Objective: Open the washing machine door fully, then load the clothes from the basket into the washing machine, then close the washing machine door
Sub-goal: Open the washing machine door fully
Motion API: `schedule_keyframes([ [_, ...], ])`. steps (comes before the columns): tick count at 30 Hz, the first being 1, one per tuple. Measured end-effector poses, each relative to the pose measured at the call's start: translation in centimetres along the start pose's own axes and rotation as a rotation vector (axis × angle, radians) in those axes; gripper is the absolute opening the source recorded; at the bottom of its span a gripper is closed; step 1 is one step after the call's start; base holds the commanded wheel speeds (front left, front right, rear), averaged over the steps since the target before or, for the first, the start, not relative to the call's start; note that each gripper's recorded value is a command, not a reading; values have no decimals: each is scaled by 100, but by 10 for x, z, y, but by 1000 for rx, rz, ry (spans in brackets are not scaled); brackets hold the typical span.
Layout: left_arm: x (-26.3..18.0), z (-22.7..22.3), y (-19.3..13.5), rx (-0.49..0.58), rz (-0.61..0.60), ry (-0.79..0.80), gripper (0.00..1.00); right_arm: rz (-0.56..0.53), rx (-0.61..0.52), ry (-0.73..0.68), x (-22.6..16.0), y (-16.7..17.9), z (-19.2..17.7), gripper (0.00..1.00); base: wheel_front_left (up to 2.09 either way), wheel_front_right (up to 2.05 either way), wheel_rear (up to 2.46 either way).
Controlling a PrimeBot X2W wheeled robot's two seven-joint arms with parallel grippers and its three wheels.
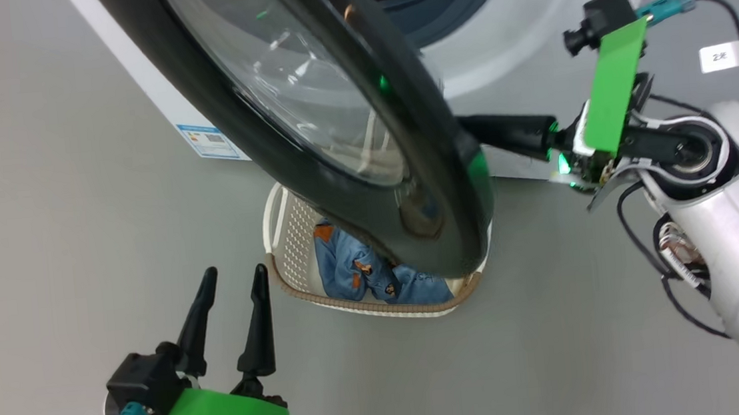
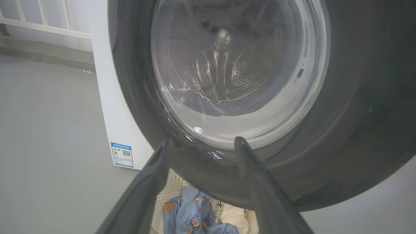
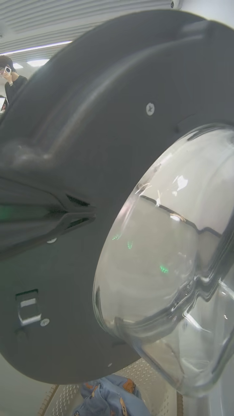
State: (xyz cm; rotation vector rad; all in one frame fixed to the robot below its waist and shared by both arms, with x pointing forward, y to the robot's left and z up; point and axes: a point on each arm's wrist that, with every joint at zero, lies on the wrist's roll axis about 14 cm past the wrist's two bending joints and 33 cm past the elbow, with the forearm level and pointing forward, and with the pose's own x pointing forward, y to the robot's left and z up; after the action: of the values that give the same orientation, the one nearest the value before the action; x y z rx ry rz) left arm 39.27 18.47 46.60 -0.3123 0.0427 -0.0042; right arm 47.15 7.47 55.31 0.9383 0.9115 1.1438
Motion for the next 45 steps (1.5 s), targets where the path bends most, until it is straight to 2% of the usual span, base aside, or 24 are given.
schedule_keyframes([
  [18, -31, 12, 26, 17, 90, -31, 100, 95, 9, 183, 37, 29, -62, 0, 0, 0, 0],
  [32, -44, 20, 36, 17, 127, -55, 100, 129, 13, 237, 49, 42, -85, 0, 0, 0, 0],
  [39, -42, 20, 32, 15, 116, -57, 100, 127, 11, 215, 45, 43, -84, 0, 0, 0, 0],
  [40, -41, 20, 32, 15, 113, -55, 100, 122, 10, 207, 43, 42, -83, 3, 0, 0, 0],
  [42, -40, 18, 29, 14, 106, -51, 100, 117, 13, 186, 40, 41, -81, 30, 0, 0, 0],
  [44, -38, 17, 27, 12, 98, -49, 100, 111, 4, 157, 35, 41, -76, 46, 0, 0, 0],
  [45, -38, 17, 27, 11, 96, -48, 100, 107, 3, 140, 33, 41, -74, 82, 0, 0, 0],
])
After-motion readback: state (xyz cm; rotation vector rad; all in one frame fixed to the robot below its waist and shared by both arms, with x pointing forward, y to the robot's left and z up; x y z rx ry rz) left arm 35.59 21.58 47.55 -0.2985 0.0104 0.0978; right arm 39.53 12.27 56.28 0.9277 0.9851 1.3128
